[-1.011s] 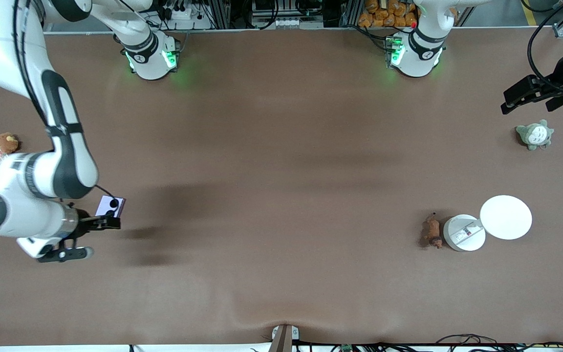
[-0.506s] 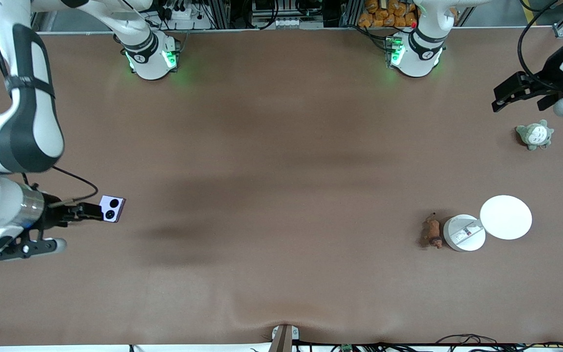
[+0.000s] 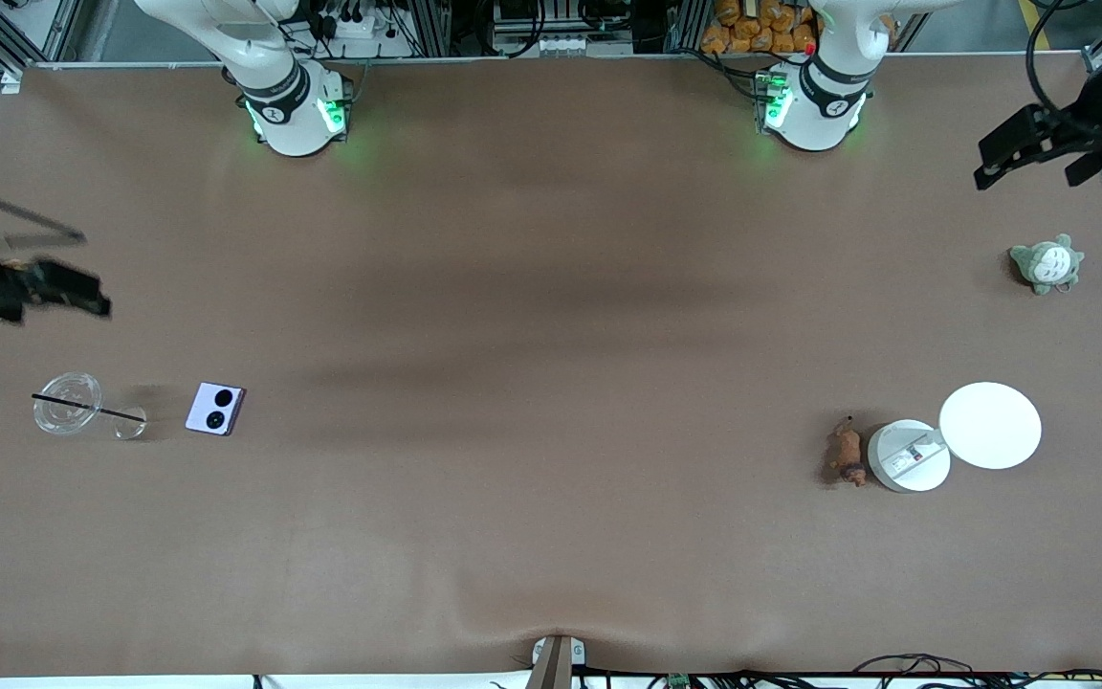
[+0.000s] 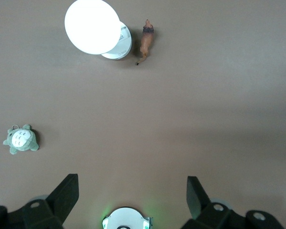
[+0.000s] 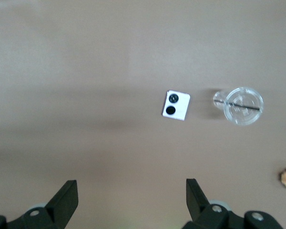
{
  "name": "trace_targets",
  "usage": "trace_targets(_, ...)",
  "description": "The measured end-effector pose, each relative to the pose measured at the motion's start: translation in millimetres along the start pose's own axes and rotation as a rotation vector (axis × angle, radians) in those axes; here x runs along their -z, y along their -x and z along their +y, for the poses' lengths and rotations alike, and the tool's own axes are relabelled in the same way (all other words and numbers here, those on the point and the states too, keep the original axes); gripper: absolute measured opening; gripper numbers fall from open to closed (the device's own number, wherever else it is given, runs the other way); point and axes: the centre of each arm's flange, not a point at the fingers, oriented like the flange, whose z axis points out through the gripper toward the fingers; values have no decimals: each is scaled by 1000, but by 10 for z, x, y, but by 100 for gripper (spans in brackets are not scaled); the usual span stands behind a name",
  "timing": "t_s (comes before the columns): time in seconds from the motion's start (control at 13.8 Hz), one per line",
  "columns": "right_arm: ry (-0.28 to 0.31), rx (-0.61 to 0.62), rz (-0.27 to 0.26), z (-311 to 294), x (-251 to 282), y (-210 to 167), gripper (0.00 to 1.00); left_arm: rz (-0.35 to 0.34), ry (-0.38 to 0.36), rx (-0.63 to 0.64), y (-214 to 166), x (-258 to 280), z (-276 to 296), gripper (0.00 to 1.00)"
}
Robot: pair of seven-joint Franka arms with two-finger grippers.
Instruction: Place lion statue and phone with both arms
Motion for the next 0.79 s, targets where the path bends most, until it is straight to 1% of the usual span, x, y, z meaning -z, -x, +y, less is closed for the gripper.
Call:
trace_targets(0.14, 8, -24, -1, 73, 114, 277, 100, 12, -34, 33, 36, 36, 12, 100)
trace_targets(0.29, 11, -60, -26, 243, 71, 488, 100, 14, -67, 45, 42, 16, 75, 100)
trace_targets(0.43, 11, -79, -34, 332, 66, 655, 100, 9, -78, 50, 23, -21, 81, 100)
trace_targets(0.58, 10, -83, -24, 346, 105, 751, 100, 3, -79, 52, -10, -61, 70, 100)
trace_targets(0.79, 10, -82, -12, 341, 26, 741, 100, -3, -79, 52, -47, -104, 70, 100)
